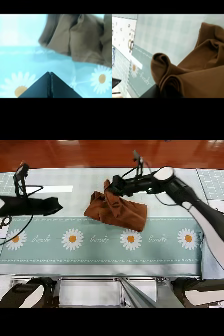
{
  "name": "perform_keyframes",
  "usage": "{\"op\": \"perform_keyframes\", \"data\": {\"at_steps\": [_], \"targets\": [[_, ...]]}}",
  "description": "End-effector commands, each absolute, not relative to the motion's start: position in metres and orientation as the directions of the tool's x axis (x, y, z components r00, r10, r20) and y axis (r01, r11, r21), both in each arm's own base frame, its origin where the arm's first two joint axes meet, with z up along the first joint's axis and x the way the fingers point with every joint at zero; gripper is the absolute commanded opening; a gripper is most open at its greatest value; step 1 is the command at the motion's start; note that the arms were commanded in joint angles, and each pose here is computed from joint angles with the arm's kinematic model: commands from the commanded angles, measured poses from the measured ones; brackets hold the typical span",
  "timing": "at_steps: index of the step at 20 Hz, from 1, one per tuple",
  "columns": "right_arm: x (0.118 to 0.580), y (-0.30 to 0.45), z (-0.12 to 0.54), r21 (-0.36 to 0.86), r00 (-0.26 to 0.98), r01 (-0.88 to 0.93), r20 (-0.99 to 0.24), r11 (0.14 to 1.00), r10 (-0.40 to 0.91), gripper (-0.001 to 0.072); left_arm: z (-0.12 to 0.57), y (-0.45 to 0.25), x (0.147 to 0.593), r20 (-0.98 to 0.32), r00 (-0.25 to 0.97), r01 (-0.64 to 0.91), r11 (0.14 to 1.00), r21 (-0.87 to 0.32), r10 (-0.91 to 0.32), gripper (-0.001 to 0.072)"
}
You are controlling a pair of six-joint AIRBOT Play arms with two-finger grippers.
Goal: Fold the shirts.
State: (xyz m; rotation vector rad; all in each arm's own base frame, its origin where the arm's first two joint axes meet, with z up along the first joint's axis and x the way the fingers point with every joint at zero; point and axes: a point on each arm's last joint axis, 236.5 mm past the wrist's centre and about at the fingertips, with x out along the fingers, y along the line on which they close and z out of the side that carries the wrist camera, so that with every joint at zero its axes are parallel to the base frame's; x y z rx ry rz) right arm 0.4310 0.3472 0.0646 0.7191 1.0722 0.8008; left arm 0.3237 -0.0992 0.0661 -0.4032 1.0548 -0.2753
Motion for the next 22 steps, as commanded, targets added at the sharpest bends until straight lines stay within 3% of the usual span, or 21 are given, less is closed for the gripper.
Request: {"op": "perform_keyframes", "data": {"at_steps": [1, 4, 6, 9, 12, 13, 15, 17, 18, 20, 22], "targets": [[0.436, 0.371, 0.036, 0.858, 0.258, -0.157, -0.443, 0.490, 0.859, 0.0025, 0.056, -0.098, 0.311, -0.771, 0.478, 0.002, 0.878, -0.478, -0.420, 0.0025], [0.434, 0.389, 0.025, 0.890, 0.243, -0.125, -0.400, 0.438, 0.884, 0.0031, 0.049, -0.101, 0.314, -0.756, 0.494, -0.018, 0.865, -0.502, -0.429, 0.0025], [0.437, 0.391, 0.021, 0.893, 0.252, -0.122, -0.394, 0.433, 0.884, 0.0422, 0.041, -0.102, 0.313, -0.756, 0.489, -0.034, 0.857, -0.514, -0.435, 0.0025], [0.439, 0.365, 0.049, 0.913, 0.225, -0.139, -0.347, 0.383, 0.910, 0.0410, 0.039, -0.096, 0.317, -0.758, 0.497, -0.020, 0.867, -0.497, -0.423, 0.0025], [0.431, 0.278, 0.103, 0.916, 0.168, -0.193, -0.321, 0.350, 0.932, 0.0409, 0.065, -0.051, 0.332, -0.741, 0.570, -0.101, 0.864, -0.493, -0.356, 0.0025], [0.426, 0.232, 0.117, 0.891, 0.181, -0.212, -0.367, 0.401, 0.912, 0.0409, 0.080, -0.031, 0.337, -0.727, 0.607, -0.134, 0.860, -0.493, -0.322, 0.0025], [0.409, 0.131, 0.121, 0.769, 0.265, -0.187, -0.560, 0.611, 0.785, 0.0409, 0.113, 0.006, 0.342, -0.685, 0.685, -0.188, 0.848, -0.495, -0.248, 0.0025], [0.377, 0.025, 0.094, 0.528, 0.358, -0.008, -0.791, 0.849, 0.496, 0.0409, 0.134, 0.019, 0.341, -0.631, 0.742, -0.205, 0.820, -0.535, -0.227, 0.0025], [0.358, -0.017, 0.075, 0.418, 0.385, 0.128, -0.857, 0.900, 0.343, 0.0410, 0.136, 0.012, 0.337, -0.625, 0.741, -0.184, 0.820, -0.542, -0.248, 0.0025], [0.332, -0.042, 0.034, 0.400, 0.422, 0.286, -0.868, 0.871, 0.261, 0.0422, 0.124, -0.016, 0.330, -0.635, 0.696, -0.116, 0.820, -0.560, -0.335, 0.0025], [0.323, -0.017, -0.006, 0.518, 0.421, 0.313, -0.827, 0.796, 0.372, 0.0423, 0.098, -0.052, 0.320, -0.657, 0.626, -0.073, 0.808, -0.585, -0.419, 0.0025]]}}
